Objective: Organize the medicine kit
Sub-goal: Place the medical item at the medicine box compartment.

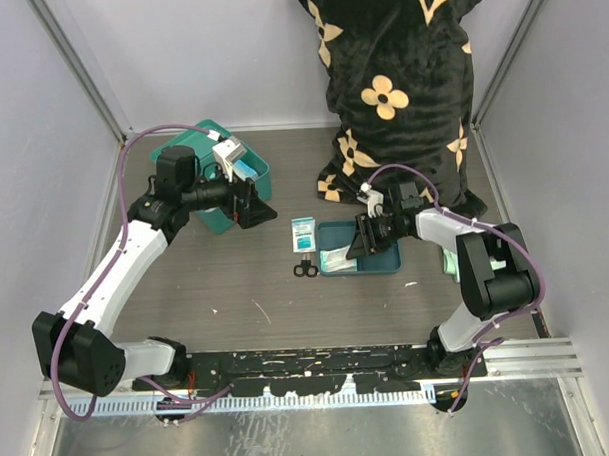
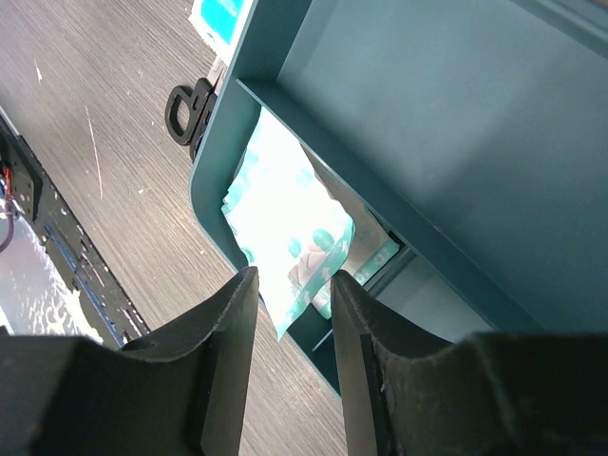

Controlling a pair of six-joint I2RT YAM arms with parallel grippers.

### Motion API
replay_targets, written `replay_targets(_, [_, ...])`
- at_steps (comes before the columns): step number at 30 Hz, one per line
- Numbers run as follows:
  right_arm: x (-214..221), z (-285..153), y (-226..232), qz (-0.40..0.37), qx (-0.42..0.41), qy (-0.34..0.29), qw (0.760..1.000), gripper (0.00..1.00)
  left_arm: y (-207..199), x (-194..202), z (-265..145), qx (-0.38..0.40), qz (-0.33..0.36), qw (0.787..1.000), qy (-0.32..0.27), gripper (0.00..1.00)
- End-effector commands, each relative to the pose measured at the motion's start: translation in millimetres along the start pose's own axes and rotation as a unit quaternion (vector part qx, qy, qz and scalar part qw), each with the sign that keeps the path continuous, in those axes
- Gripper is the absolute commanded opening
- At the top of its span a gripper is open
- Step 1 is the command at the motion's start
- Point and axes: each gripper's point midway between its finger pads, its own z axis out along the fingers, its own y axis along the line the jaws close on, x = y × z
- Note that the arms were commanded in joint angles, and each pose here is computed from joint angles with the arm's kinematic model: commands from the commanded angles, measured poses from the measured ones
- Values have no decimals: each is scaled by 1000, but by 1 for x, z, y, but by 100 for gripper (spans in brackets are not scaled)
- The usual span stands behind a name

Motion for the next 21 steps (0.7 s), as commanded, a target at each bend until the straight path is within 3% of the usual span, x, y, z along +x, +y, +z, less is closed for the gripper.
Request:
replay_targets(1, [-24,-13,9,-42,8,-31,999,43,-10,-26,-11,4,35,999,-30,98])
replay_targets(21, [-21,-10,8,-77,40,-15,996,43,-6,-26,-12,-8,34,999,-30,98])
